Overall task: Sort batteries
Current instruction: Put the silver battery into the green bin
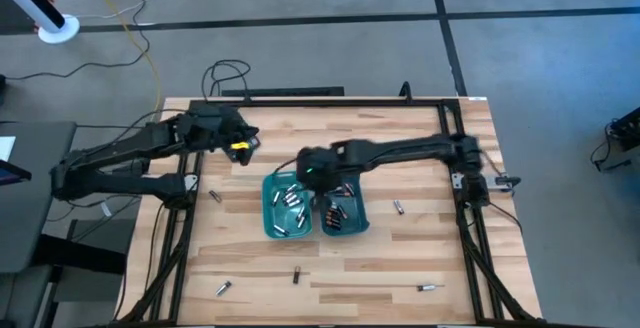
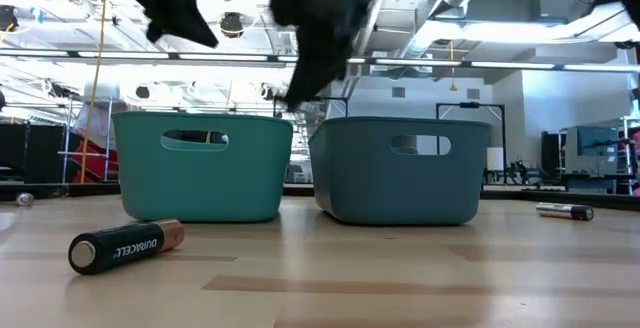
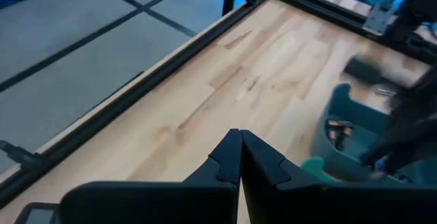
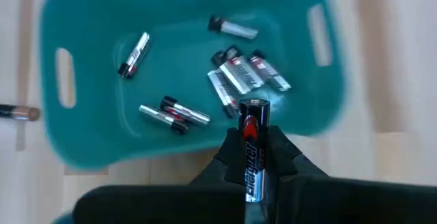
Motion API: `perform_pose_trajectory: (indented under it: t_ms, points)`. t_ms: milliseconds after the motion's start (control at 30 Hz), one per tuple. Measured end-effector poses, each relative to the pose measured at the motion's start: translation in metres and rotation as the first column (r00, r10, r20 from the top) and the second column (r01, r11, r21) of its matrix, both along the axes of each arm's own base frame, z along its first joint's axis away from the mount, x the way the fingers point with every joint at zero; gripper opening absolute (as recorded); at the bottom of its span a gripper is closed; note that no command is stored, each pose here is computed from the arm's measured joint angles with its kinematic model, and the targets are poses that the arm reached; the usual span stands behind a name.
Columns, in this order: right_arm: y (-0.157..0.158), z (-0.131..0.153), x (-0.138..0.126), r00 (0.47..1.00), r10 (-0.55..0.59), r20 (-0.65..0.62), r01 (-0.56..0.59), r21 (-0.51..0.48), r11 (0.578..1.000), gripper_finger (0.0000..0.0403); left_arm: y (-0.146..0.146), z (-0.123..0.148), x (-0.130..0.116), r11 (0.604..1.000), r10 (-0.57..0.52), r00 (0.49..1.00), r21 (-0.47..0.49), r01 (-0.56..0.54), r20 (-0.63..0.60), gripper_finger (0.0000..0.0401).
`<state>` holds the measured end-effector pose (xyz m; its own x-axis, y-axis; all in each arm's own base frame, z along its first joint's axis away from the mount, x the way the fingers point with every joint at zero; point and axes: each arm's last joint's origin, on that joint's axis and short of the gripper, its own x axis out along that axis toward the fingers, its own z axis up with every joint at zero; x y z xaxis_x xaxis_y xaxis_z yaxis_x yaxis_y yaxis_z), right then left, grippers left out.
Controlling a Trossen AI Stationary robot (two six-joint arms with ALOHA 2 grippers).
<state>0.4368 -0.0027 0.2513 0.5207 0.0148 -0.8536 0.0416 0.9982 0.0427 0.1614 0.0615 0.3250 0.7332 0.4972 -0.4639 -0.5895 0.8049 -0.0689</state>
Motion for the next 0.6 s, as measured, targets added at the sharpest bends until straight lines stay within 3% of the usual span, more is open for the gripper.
perform_pose_trajectory:
  t_ms: [200, 400, 600]
  points:
    - [0.014, -0.040, 0.041, 0.996, 0.010, -0.094, -0.007, 0.025, 1.000, 0.0014, -0.013, 0.006, -0.023, 1.000, -0.031, 1.000, -0.003, 0.031, 0.005, 0.0000]
    - [0.017, -0.048, 0.071, 0.996, -0.053, -0.073, 0.058, 0.071, 0.996, 0.0017, -0.023, 0.005, -0.041, 0.998, -0.060, 0.998, -0.026, 0.059, -0.020, 0.0000]
    - [0.017, -0.057, 0.084, 0.988, -0.129, -0.081, 0.138, 0.124, 0.983, 0.0056, -0.030, -0.002, -0.053, 0.994, -0.097, 0.990, -0.054, 0.092, -0.102, 0.0000]
